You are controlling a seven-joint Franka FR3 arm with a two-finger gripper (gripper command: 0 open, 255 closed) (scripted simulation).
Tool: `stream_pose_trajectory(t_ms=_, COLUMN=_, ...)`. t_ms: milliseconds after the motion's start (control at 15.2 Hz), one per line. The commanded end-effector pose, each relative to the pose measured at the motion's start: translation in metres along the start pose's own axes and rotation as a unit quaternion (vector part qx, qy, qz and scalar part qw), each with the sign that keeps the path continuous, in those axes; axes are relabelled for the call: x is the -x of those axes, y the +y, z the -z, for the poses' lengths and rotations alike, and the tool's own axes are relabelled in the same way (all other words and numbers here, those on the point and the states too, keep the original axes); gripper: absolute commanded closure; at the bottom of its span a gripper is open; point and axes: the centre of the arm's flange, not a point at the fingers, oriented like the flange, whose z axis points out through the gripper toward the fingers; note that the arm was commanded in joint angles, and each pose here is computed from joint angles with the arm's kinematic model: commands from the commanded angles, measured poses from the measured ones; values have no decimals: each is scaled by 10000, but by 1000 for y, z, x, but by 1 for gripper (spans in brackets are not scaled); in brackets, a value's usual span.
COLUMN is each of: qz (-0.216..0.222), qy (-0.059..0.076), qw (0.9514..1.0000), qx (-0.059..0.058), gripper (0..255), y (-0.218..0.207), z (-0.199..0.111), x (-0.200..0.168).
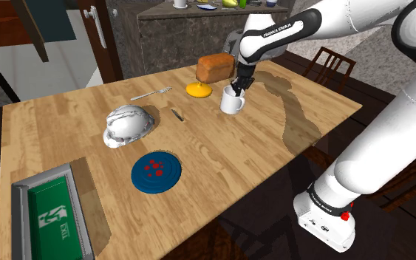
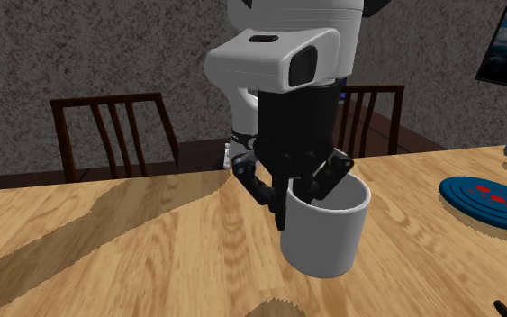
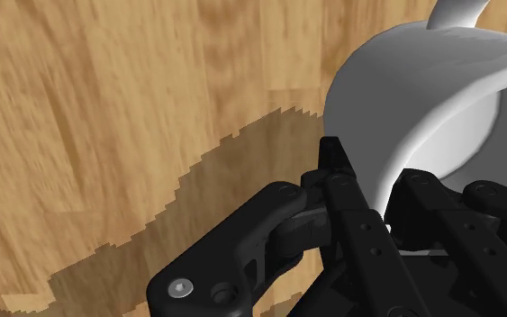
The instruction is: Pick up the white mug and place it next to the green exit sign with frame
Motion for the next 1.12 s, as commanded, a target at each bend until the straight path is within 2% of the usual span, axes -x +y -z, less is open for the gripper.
stream_pose_trajectory(t_ms=0, qz=0, qy=0, qw=10000, qx=0, gripper=255, y=1, z=11, x=-1)
stream_pose_trajectory(t_ms=1056, qz=0, qy=0, qw=10000, qx=0, gripper=255, y=1, z=96, x=-2)
